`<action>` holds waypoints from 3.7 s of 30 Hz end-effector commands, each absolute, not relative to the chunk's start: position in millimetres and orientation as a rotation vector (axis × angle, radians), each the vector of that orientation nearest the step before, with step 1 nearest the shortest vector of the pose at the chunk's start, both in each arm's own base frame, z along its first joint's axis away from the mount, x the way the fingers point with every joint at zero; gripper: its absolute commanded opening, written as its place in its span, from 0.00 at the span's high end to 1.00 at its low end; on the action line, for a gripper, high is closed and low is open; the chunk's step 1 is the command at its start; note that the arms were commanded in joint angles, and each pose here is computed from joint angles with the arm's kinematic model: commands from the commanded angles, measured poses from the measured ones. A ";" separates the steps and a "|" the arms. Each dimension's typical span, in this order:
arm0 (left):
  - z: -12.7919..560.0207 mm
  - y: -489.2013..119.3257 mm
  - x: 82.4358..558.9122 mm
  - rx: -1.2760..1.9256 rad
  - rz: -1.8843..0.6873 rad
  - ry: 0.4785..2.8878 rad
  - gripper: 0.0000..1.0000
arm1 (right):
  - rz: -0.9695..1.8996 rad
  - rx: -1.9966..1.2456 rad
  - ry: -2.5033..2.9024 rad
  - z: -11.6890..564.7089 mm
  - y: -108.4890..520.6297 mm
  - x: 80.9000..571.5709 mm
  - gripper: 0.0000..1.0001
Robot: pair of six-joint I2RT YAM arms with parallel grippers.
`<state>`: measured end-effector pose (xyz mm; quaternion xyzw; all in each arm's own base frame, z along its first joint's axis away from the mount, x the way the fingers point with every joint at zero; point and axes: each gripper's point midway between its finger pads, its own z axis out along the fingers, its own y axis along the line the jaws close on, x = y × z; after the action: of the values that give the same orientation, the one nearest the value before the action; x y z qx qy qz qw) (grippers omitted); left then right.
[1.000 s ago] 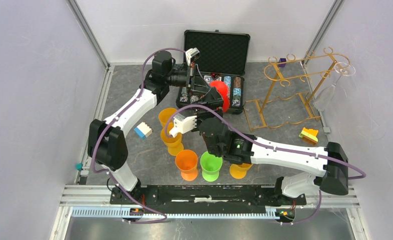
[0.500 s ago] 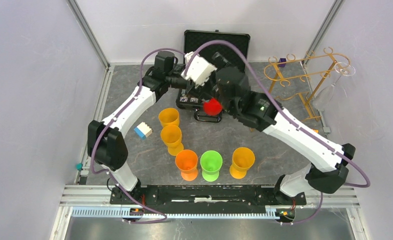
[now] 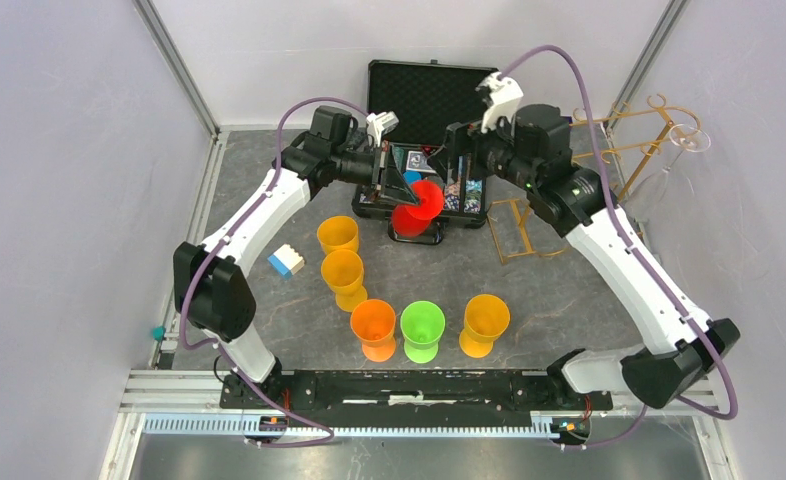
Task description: Place the wine glass upside down on the wine glass rack
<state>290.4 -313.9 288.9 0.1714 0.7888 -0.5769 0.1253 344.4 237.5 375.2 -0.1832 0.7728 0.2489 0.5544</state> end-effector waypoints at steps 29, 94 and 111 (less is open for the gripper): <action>352.2 -321.2 298.9 0.469 -1.821 1.970 0.98 | 1.376 -0.092 1.833 349.7 255.2 310.3 0.50; 319.5 -296.0 322.0 0.367 -1.658 2.067 0.00 | 1.330 -0.175 1.970 323.8 239.1 276.5 1.00; 311.7 -298.0 327.4 0.350 -1.658 2.087 0.00 | 1.164 -0.189 2.167 301.8 214.9 247.3 1.00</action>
<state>322.3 -298.2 298.9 0.1031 0.7668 -0.6027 0.1952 253.5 226.2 280.9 -0.0590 0.8287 0.4681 0.3010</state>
